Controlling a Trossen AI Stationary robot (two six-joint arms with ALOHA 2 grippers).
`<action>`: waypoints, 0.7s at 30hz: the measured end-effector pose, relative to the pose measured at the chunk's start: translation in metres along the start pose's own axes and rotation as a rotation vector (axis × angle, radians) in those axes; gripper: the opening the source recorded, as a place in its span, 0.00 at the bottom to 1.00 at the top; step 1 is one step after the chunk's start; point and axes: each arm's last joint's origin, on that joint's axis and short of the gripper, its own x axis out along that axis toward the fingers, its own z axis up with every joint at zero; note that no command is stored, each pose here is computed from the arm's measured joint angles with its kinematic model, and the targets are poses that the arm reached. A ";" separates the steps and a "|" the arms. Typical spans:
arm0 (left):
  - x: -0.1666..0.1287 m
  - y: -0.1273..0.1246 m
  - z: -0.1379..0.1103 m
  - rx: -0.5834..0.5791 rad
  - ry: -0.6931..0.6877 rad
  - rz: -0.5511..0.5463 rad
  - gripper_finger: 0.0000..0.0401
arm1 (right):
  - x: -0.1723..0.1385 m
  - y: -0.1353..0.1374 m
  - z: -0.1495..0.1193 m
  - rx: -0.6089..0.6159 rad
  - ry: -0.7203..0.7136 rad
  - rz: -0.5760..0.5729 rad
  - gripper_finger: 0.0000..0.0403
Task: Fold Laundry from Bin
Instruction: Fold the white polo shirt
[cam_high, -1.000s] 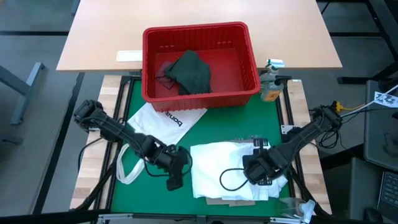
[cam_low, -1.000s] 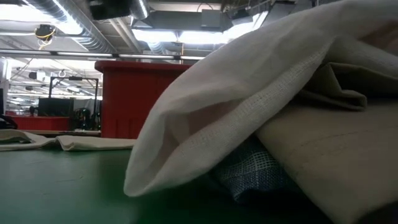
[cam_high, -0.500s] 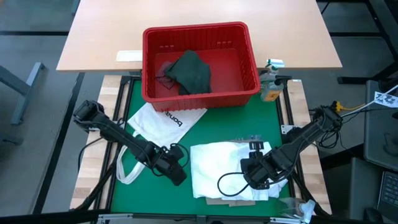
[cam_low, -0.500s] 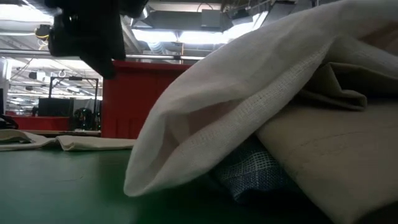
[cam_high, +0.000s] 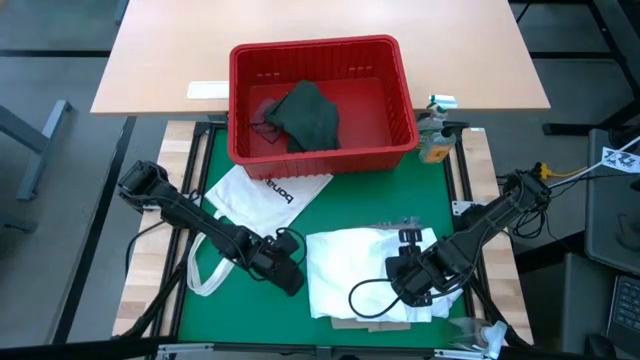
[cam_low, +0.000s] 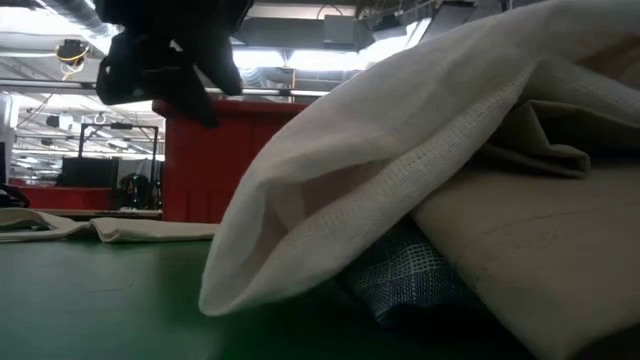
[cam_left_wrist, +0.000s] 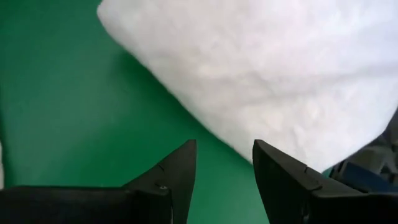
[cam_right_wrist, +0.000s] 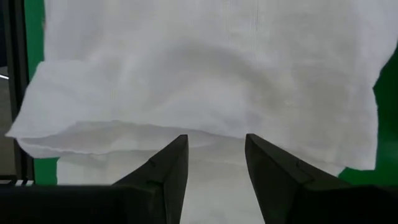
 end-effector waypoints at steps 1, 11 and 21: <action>0.000 0.000 0.000 0.000 -0.013 0.001 0.38 | 0.000 0.000 0.000 0.000 -0.002 0.001 0.40; 0.000 0.000 0.001 0.000 -0.035 0.009 0.38 | 0.000 0.001 0.001 0.002 -0.012 0.011 0.40; 0.000 0.000 0.001 0.001 -0.034 0.010 0.38 | 0.000 0.001 0.001 0.002 -0.012 0.011 0.40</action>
